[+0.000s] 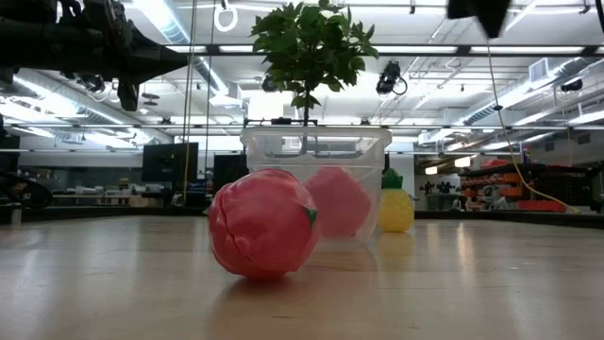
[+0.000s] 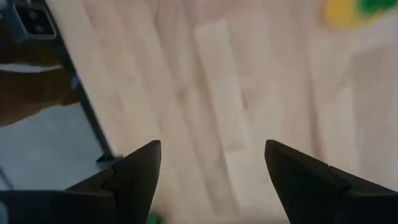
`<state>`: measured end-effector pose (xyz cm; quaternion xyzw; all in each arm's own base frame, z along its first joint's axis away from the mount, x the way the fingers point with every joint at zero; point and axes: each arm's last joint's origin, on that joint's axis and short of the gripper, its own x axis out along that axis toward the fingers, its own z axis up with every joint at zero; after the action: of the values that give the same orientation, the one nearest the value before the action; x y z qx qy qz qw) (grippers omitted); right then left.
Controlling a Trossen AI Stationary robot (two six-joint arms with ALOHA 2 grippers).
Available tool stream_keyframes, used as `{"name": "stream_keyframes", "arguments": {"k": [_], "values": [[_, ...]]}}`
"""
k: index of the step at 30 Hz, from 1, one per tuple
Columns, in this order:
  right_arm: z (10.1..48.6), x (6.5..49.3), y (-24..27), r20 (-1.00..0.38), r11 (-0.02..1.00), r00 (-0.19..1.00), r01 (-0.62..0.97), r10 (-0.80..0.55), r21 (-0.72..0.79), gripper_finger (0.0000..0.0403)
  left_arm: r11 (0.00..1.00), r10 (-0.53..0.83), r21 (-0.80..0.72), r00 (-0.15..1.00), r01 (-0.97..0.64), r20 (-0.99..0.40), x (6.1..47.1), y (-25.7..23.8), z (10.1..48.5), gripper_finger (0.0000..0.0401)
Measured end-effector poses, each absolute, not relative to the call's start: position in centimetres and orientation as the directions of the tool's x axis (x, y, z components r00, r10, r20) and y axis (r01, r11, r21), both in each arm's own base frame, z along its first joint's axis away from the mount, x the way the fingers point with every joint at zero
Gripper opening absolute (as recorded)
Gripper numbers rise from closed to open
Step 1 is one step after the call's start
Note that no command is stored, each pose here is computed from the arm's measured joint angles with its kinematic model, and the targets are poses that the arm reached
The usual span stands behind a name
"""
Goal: Pick and placing Produce into tupperware
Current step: Put the green watermelon into the transparent bin
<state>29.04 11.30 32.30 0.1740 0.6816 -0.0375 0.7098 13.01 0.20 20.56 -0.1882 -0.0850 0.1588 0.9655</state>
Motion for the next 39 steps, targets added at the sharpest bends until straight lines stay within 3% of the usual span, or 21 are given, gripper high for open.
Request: {"name": "stream_keyframes", "arguments": {"k": [20,25,30,39], "values": [[28.4,24.0,20.2,-0.963,0.799,-0.089,0.580,0.254,0.157,0.0291,0.879,0.339,-0.391,0.935,-0.275,0.104,13.0,0.2,20.6,0.0012],[25.4,23.0,21.5,-0.923,0.753,-0.168,0.637,0.347,0.167,0.0291,0.879,0.339,-0.391,0.935,-0.274,0.105,13.0,0.2,20.6,0.0020],[22.6,22.3,21.9,-0.855,0.710,-0.255,0.683,0.451,0.171,0.0291,0.879,0.339,-0.391,0.935,-0.275,0.104,13.0,0.2,20.6,0.0027],[19.1,21.1,21.3,-0.780,0.705,-0.358,0.694,0.513,0.145,0.0291,0.893,0.293,-0.387,0.950,-0.232,0.107,13.0,0.1,20.6,0.0016]]}}
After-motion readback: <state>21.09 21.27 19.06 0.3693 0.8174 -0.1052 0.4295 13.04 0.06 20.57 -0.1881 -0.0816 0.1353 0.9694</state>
